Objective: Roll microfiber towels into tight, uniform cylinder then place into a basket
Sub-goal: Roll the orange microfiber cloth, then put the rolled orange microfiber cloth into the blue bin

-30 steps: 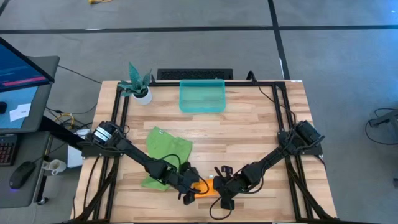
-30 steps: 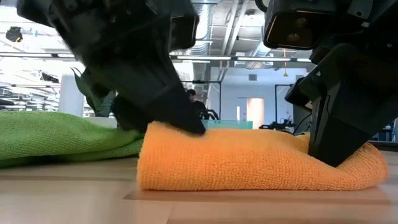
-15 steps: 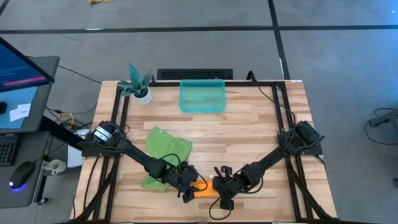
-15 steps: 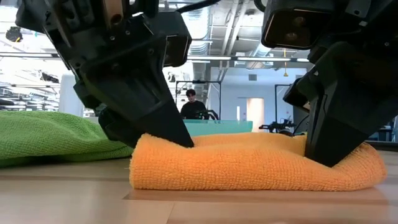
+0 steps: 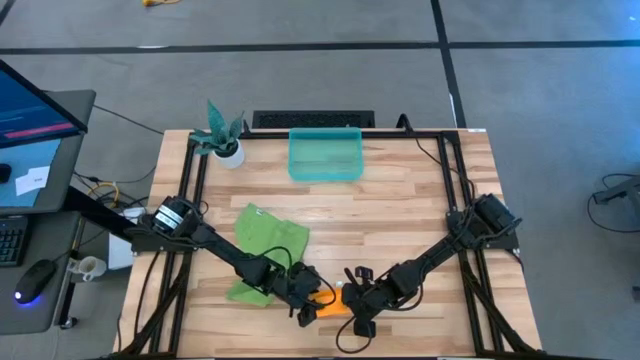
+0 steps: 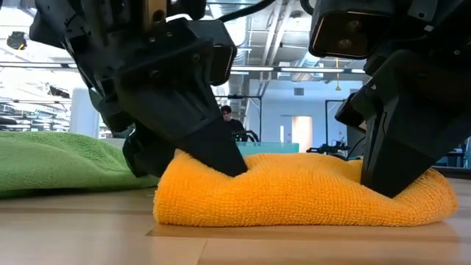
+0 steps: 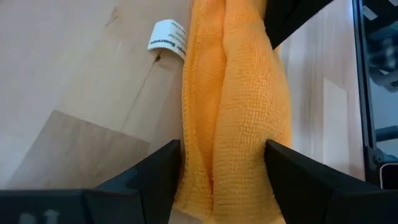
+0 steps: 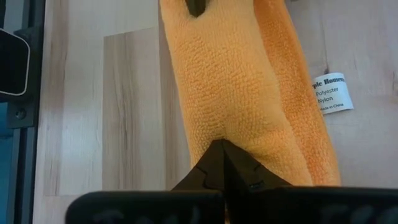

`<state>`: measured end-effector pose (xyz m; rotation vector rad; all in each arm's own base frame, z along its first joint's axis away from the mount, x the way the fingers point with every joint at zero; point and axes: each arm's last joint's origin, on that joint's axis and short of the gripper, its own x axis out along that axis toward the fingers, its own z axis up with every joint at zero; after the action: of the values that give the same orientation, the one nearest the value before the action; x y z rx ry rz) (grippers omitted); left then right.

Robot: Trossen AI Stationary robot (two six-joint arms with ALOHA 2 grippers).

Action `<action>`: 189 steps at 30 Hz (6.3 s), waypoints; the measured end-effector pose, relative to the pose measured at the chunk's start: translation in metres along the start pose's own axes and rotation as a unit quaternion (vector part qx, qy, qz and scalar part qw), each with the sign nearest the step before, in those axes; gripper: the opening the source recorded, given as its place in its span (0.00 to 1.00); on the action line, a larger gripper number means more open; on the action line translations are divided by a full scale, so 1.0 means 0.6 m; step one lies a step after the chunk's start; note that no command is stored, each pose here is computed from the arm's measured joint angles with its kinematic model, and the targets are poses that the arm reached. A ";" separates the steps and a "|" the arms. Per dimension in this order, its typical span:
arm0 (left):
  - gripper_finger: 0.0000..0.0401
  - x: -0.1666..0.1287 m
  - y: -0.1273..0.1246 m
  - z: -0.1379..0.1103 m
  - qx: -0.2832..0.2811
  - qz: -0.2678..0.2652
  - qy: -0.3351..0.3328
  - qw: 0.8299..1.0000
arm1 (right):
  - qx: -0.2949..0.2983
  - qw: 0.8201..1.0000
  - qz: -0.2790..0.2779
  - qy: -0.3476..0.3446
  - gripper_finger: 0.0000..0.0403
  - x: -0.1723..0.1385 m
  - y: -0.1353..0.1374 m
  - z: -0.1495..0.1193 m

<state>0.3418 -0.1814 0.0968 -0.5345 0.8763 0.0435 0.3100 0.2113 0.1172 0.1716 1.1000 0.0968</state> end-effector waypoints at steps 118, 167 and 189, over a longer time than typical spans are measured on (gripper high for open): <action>0.08 0.004 -0.008 -0.005 0.026 -0.033 0.001 0.999 | -0.022 0.994 0.070 -0.087 0.58 -0.030 -0.067 0.028; 0.08 0.004 -0.008 -0.005 0.036 -0.030 -0.003 0.999 | 0.022 0.991 0.125 -0.052 0.36 0.002 -0.078 -0.028; 0.08 -0.027 -0.025 0.024 0.134 -0.045 -0.012 0.990 | -0.060 0.986 0.127 -0.085 0.08 -0.032 -0.060 -0.007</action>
<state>0.3454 -0.1849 0.1224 -0.3200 0.8189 -0.1478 0.2975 0.1732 0.1257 0.2078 0.8947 0.3707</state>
